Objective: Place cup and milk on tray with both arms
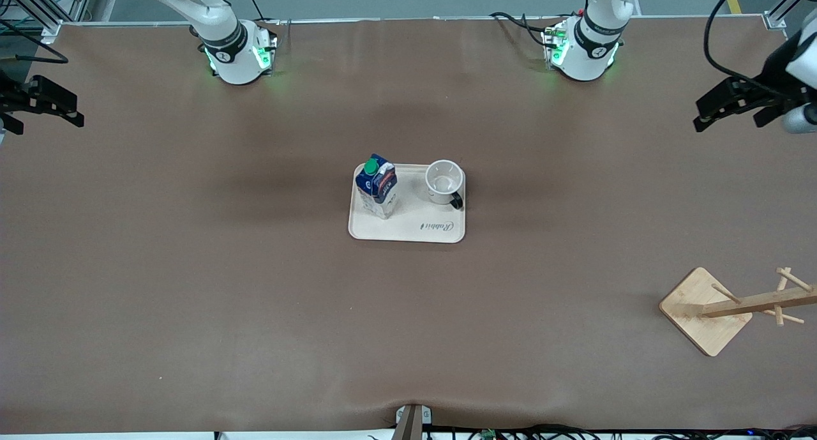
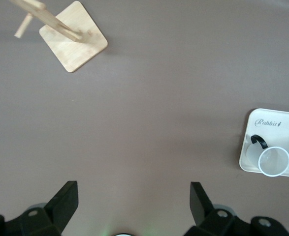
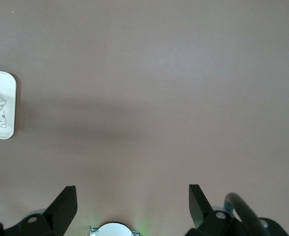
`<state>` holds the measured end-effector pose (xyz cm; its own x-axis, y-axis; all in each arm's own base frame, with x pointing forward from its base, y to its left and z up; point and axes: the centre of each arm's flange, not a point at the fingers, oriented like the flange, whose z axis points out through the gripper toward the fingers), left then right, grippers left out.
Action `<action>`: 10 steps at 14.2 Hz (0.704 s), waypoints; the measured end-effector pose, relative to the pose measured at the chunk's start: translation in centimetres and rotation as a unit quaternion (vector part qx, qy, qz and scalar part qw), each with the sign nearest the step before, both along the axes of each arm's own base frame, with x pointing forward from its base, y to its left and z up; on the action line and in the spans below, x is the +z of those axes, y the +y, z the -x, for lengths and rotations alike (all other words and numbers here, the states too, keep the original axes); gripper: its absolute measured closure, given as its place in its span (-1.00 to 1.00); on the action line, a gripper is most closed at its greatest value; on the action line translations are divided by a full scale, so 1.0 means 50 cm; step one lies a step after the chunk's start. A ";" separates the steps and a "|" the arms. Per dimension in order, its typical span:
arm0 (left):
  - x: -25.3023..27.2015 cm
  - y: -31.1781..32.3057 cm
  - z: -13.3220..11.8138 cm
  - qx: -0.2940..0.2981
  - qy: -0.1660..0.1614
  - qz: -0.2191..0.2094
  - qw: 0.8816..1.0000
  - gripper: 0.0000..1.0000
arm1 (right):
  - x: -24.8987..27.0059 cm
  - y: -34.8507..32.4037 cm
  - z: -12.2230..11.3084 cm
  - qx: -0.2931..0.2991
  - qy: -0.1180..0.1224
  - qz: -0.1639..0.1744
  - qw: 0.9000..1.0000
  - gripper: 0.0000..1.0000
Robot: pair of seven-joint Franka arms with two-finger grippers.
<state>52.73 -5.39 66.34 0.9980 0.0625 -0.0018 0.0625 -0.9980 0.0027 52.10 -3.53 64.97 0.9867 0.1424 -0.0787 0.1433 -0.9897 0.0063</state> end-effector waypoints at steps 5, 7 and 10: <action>-0.006 -0.015 -0.001 -0.007 0.003 0.000 1.000 -1.00 | 0.000 0.002 0.000 0.001 0.001 0.000 1.000 -1.00; -0.006 -0.015 -0.001 -0.007 0.003 0.000 1.000 -1.00 | 0.000 0.003 0.000 0.001 0.001 0.000 1.000 -1.00; -0.005 -0.013 -0.001 -0.006 0.002 0.000 1.000 -1.00 | 0.000 0.006 0.000 0.003 0.001 0.000 1.000 -1.00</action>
<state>52.77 -6.06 66.11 0.9987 0.0501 -0.0061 0.0502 -0.9987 0.0018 52.10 -3.24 64.96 0.9857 0.1481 -0.0800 0.1491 -0.9888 0.0058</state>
